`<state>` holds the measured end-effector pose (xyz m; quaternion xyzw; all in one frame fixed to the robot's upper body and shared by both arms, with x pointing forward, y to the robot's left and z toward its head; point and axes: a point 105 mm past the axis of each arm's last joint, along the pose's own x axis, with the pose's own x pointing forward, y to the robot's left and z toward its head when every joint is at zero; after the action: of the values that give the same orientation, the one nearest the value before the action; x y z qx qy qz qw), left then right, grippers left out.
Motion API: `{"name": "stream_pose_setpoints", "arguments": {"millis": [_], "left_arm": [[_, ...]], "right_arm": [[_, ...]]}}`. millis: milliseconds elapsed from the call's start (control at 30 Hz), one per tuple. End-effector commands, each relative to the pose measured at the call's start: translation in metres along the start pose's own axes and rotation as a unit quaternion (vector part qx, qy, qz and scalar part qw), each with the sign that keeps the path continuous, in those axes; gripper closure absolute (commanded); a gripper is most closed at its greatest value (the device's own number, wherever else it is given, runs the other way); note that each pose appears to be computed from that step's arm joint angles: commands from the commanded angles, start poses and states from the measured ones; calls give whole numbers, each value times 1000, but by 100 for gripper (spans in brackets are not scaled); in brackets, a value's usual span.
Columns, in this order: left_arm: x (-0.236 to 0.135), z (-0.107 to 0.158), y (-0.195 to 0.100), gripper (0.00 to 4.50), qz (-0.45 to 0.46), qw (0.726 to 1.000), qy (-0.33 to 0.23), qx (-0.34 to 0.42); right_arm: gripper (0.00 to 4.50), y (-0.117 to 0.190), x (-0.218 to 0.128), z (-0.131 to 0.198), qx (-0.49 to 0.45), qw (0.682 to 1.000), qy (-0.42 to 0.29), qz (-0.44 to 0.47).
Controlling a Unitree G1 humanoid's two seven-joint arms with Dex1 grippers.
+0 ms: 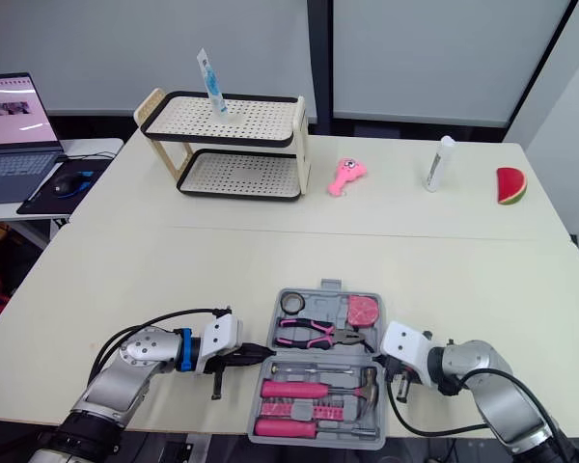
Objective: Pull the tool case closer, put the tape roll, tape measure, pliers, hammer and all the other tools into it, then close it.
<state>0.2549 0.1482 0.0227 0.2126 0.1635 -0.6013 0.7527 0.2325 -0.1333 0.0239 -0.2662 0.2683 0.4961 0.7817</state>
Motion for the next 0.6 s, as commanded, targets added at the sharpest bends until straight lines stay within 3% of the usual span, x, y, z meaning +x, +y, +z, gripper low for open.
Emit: {"name": "stream_pose_setpoints", "arguments": {"millis": [33, 600], "left_arm": [[9, 20, 2, 443, -5, 999, -34, 32], [11, 14, 4, 443, -6, 999, -26, 36]], "right_arm": [[450, 4, 5, 20, -21, 999, -36, 12], [450, -4, 6, 21, -24, 999, -36, 3]]}}
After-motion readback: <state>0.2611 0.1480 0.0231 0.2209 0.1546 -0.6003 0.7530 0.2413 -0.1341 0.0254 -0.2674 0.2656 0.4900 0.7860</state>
